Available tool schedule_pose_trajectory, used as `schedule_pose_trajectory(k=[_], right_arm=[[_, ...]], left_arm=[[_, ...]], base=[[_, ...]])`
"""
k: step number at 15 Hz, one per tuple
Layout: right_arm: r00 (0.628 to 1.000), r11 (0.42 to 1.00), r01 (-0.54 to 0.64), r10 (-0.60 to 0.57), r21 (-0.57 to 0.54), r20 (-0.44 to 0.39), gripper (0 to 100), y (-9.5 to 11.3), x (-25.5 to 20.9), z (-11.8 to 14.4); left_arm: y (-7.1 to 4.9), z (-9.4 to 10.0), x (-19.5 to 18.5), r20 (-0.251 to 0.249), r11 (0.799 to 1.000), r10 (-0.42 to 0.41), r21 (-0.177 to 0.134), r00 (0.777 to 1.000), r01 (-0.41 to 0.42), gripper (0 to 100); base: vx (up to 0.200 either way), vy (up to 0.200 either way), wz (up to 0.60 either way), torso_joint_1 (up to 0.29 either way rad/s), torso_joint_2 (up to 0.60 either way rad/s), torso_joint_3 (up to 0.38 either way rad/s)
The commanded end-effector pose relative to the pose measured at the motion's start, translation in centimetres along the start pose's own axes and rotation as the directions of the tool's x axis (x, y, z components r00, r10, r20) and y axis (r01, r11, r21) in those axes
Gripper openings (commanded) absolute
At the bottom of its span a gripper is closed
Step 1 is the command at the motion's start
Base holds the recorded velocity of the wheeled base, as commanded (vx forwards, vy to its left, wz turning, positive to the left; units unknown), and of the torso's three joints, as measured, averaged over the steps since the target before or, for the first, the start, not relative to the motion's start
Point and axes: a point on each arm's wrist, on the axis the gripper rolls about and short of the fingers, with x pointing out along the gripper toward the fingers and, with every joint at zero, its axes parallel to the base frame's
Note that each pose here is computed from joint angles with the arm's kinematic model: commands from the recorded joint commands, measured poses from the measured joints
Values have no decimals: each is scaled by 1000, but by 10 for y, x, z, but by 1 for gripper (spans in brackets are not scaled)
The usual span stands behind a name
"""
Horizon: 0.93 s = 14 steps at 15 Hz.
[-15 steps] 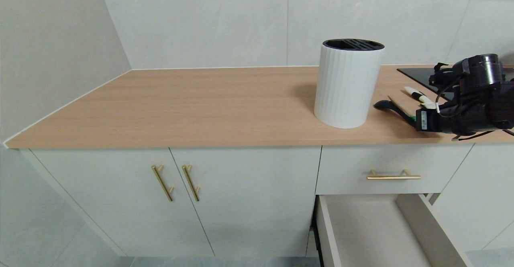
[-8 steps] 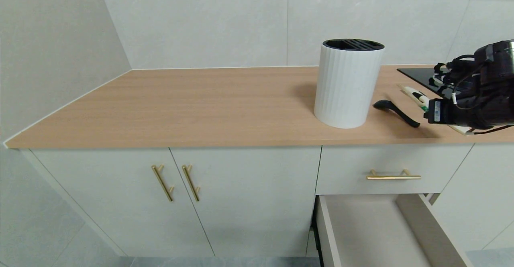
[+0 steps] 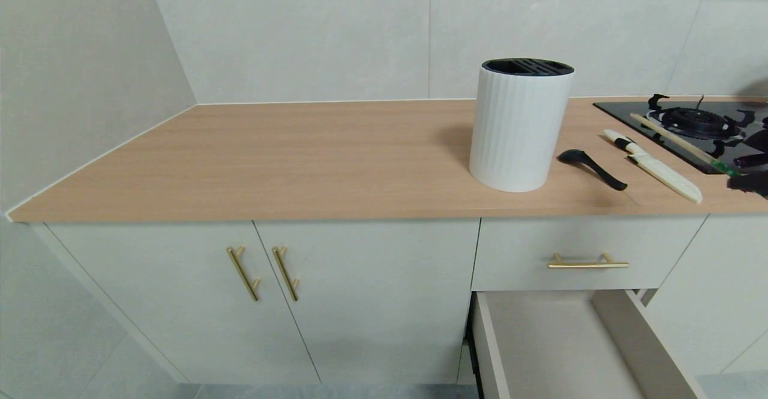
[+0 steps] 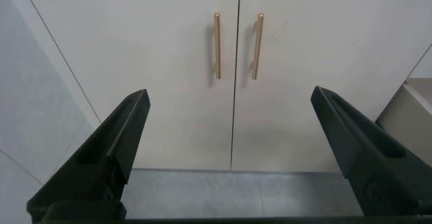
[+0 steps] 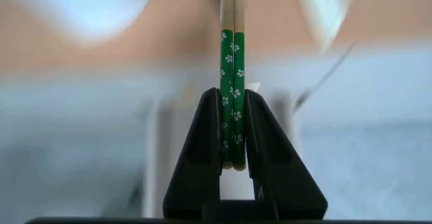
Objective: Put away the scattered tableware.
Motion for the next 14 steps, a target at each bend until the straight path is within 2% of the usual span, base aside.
schedule_pose_trajectory(k=[1, 3, 4, 5, 7, 9, 11, 12, 14], right_arm=[[995, 996, -84, 86, -39, 42, 0, 3, -80, -29], [987, 986, -143, 136, -82, -80, 0, 4, -103, -59], [966, 969, -218, 196, -121, -171, 0, 5, -105, -70], [932, 938, -295, 241, -181, -271, 0, 7, -103, -79], [852, 906, -377, 258, -191, -456, 0, 16, -74, -85], [781, 934, -331, 192, -133, -595, 0, 23, -33, -86], [733, 944, -311, 165, -109, -660, 0, 26, -9, -89], [732, 945, -309, 166, -105, -660, 0, 28, 3, -90], [763, 957, -283, 180, -70, -620, 0, 31, 29, -97]], left_arm=[[0, 0, 0, 0, 1000, 2, 1, 1000, -2, 100], [0, 0, 0, 0, 1000, 1, 1, 1000, -1, 100], [0, 0, 0, 0, 1000, 1, -1, 1000, -1, 100], [0, 0, 0, 0, 1000, 1, 1, 1000, -1, 100], [0, 0, 0, 0, 1000, 1, -1, 1000, -1, 100], [0, 0, 0, 0, 1000, 1, -1, 1000, -1, 100], [0, 0, 0, 0, 1000, 1, -1, 1000, -1, 100], [0, 0, 0, 0, 1000, 1, -1, 1000, -1, 100], [0, 0, 0, 0, 1000, 2, 1, 1000, -2, 100]], base=[[0, 0, 0, 0, 0, 0], [0, 0, 0, 0, 0, 0], [0, 0, 0, 0, 0, 0], [0, 0, 0, 0, 0, 0], [0, 0, 0, 0, 0, 0], [0, 0, 0, 0, 0, 0], [0, 0, 0, 0, 0, 0], [0, 0, 0, 0, 0, 0], [0, 0, 0, 0, 0, 0]])
